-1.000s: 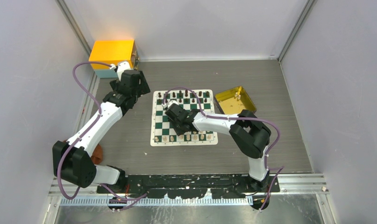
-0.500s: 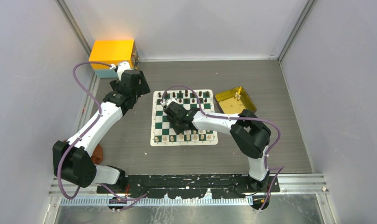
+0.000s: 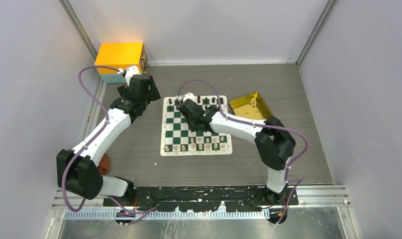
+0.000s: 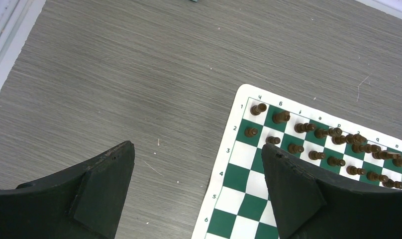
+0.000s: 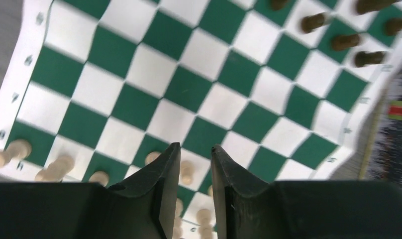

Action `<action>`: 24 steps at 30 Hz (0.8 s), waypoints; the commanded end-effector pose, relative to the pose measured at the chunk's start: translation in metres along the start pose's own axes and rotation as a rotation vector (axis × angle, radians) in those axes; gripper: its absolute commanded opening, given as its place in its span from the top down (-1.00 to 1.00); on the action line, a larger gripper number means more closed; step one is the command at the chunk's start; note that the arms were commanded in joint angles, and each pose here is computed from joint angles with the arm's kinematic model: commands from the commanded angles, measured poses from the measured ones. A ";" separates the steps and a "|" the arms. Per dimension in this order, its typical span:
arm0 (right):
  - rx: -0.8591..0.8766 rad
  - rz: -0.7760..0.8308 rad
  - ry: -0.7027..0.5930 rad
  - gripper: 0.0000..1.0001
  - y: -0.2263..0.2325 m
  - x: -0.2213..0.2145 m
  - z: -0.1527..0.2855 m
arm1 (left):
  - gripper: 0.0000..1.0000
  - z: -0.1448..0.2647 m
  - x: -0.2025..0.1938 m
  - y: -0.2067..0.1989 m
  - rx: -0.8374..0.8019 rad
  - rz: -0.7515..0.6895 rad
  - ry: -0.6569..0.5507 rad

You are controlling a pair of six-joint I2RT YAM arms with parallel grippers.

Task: Set up the chess pieces on the board
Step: Place the chess piece on the chessboard, then pick up the chess piece from the storage box.

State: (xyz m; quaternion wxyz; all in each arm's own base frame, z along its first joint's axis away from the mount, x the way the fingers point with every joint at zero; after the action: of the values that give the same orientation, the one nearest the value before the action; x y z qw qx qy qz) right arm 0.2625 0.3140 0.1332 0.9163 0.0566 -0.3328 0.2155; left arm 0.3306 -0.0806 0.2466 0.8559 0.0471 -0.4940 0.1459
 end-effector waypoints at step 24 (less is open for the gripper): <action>-0.683 -0.835 -0.096 0.25 -0.283 0.024 0.006 | -0.97 0.001 0.018 -0.005 -0.020 0.036 -0.051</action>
State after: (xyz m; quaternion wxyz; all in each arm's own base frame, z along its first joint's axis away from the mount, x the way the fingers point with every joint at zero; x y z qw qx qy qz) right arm 0.3895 0.0759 0.1713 0.8839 -0.1174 -0.3763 -0.2516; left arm 0.3312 -0.0817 0.2449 0.8579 0.0448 -0.4912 0.1437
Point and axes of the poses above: each gripper's point midway between its finger pads, its own z axis back along the fingers, its own y axis along the line the jaws close on, x = y × z, the point moved 7 cm from there along z, back along the fingers, and after that the axes turned 5 degrees about -z, right-handed, at the moved point
